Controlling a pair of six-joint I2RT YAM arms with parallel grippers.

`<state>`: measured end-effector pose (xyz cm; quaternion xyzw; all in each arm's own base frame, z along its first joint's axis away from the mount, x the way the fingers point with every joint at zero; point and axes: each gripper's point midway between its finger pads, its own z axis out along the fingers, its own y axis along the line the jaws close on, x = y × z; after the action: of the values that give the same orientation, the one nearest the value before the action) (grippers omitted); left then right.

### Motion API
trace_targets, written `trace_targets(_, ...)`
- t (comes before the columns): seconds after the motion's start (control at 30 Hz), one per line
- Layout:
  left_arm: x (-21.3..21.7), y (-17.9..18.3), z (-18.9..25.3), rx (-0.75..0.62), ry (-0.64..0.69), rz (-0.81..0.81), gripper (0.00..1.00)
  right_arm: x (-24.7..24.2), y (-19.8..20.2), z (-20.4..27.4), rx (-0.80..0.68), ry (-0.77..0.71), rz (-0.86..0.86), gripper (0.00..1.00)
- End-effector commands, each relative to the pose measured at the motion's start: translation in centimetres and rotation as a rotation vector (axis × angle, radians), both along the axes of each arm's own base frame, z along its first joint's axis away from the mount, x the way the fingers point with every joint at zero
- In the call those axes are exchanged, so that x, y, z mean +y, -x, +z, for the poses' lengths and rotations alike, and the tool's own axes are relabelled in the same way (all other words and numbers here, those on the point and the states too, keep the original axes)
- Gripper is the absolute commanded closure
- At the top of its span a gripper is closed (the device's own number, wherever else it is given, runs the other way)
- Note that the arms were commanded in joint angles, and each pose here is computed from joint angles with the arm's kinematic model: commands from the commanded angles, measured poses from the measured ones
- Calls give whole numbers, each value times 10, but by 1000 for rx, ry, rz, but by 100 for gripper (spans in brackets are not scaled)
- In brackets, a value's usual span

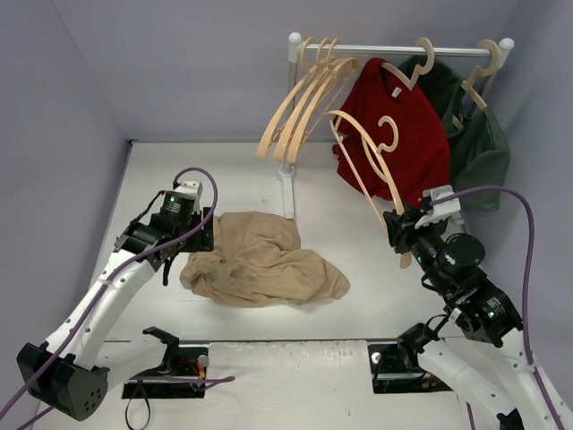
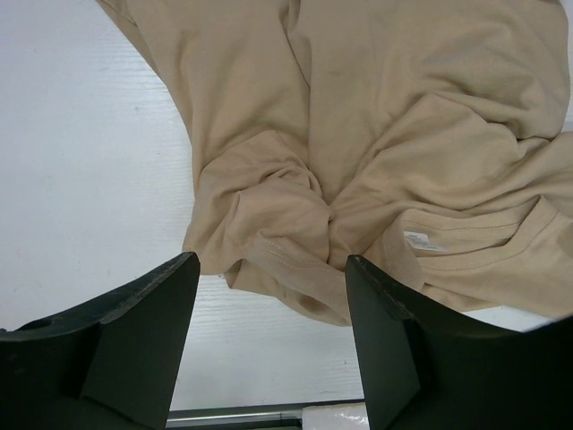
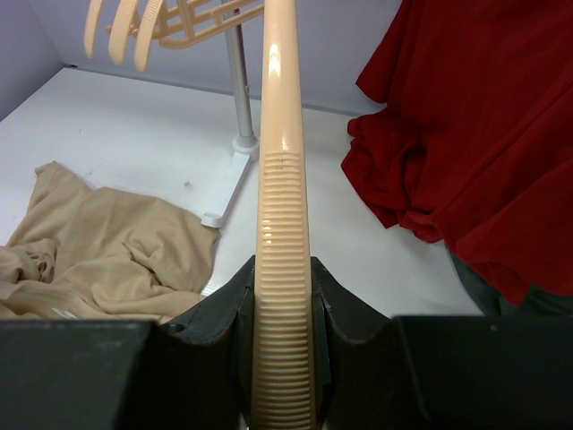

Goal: Place the t-shirt on the hanger

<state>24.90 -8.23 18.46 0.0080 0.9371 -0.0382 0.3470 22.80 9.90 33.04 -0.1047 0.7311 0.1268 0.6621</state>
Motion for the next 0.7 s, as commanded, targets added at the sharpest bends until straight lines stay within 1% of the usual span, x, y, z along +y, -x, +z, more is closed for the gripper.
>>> trace_targets(0.0, -8, -4, 15, -41, 60, 4, 39, -1, 6, 41, -129, -71, 16, 100)
trace_targets(0.07, -13, -2, 15, -35, 74, -8, 40, 0, 12, 28, -96, -76, 37, 100)
trace_targets(0.13, -21, 1, 14, -31, 74, -27, 42, 6, 20, 5, -30, -93, 74, 100)
trace_targets(0.17, -22, 2, 13, -28, 72, -30, 42, 7, 24, 3, -28, -104, 89, 100)
trace_targets(0.23, -32, 5, 12, -16, 56, -47, 42, 8, 35, -10, -9, -153, 111, 100)
trace_targets(0.33, -33, 6, 3, 4, 6, -26, 43, 7, 45, -17, -3, -235, 113, 100)
trace_targets(0.5, -43, 14, -22, 74, -41, -20, 44, 17, 46, -46, 112, -232, 139, 100)
trace_targets(0.67, -51, 16, -32, 77, -93, -31, 44, 18, 44, -59, 155, -243, 124, 100)
